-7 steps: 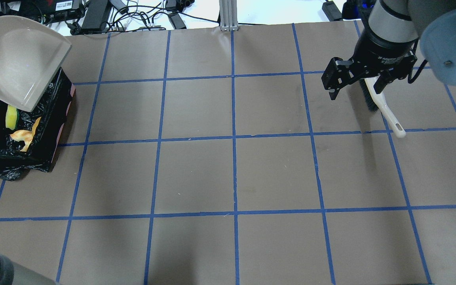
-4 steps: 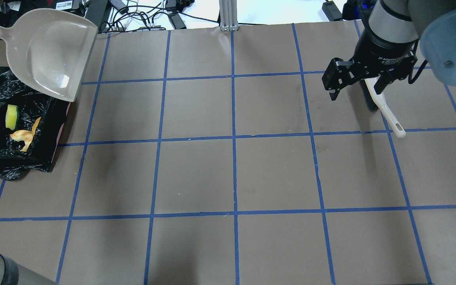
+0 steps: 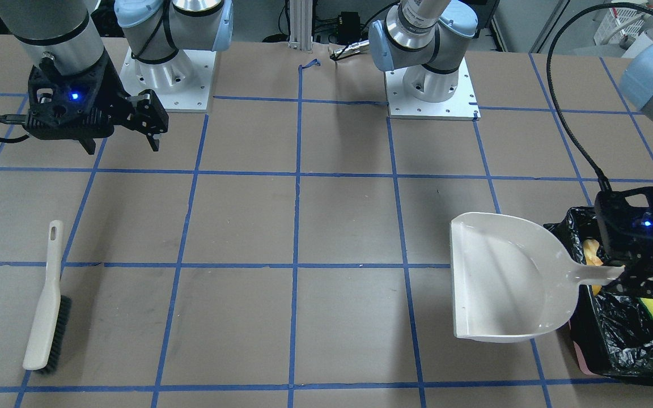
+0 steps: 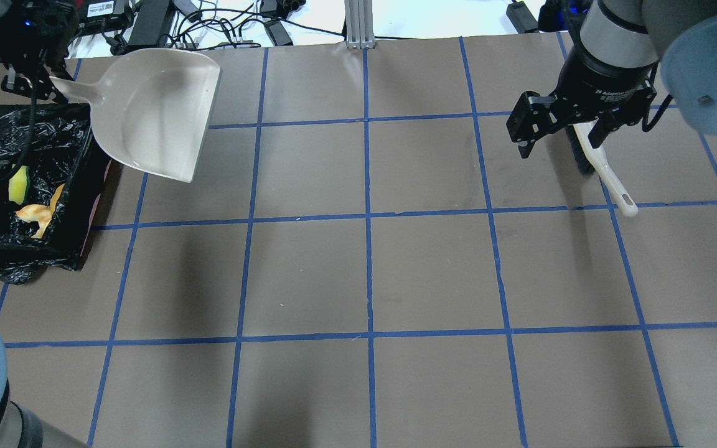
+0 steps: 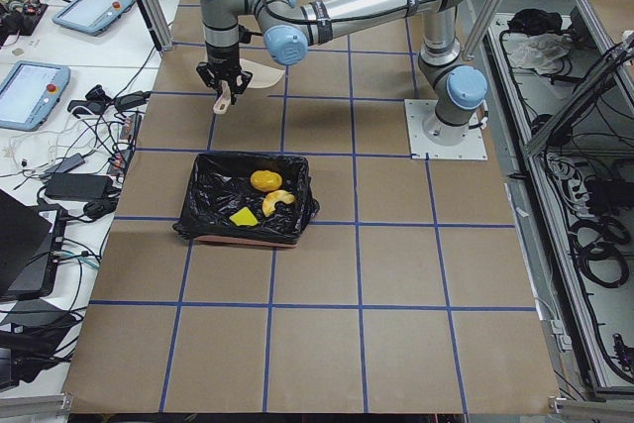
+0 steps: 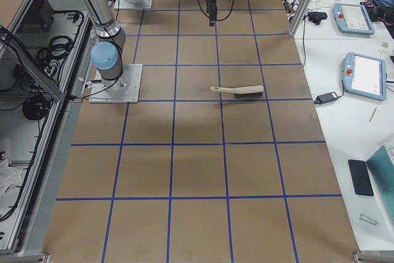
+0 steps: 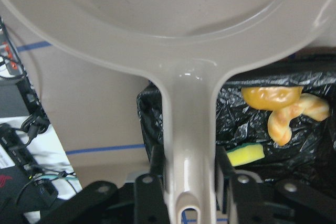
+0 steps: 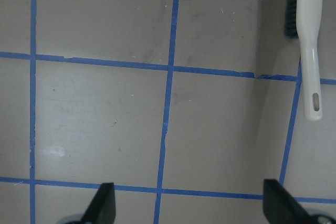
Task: Sweep and dump trash into bin
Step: 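Bring the empty dustpan back down onto the table with the left gripper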
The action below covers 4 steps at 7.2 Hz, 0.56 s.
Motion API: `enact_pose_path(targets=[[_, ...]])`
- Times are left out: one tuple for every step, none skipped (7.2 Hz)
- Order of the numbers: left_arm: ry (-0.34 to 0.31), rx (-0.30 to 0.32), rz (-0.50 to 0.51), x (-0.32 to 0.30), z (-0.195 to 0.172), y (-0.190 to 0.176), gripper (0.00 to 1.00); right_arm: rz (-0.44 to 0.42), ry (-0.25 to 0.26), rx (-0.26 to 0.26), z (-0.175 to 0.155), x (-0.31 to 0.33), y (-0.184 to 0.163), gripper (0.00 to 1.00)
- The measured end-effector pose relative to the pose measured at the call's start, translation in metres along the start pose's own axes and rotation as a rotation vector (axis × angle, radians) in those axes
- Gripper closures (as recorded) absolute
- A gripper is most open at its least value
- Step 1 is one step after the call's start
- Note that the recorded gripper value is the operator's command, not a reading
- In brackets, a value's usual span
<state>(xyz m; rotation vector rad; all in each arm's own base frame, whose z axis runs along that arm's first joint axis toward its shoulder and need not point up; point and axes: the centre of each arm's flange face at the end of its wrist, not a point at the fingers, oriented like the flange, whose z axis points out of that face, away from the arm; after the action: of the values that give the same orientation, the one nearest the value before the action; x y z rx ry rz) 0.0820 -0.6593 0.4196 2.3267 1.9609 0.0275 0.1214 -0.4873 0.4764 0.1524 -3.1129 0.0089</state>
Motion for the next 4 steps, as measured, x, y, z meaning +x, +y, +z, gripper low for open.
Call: enact_pose_path(targets=[[0.031, 0.058, 0.001, -0.004, 0.016, -0.011, 1.00, 0.000, 0.000, 0.000, 0.000, 0.000, 0.000, 0.00], [0.062, 0.074, 0.010, -0.009, 0.031, -0.017, 1.00, 0.000, 0.000, 0.000, 0.000, 0.000, 0.000, 0.00], [0.090, 0.073, 0.015, -0.014, 0.047, -0.024, 1.00, -0.001, 0.000, 0.000, 0.000, 0.000, 0.000, 0.00], [0.109, 0.067, 0.009, -0.023, 0.064, -0.033, 1.00, -0.001, 0.000, 0.000, 0.000, 0.000, 0.000, 0.00]])
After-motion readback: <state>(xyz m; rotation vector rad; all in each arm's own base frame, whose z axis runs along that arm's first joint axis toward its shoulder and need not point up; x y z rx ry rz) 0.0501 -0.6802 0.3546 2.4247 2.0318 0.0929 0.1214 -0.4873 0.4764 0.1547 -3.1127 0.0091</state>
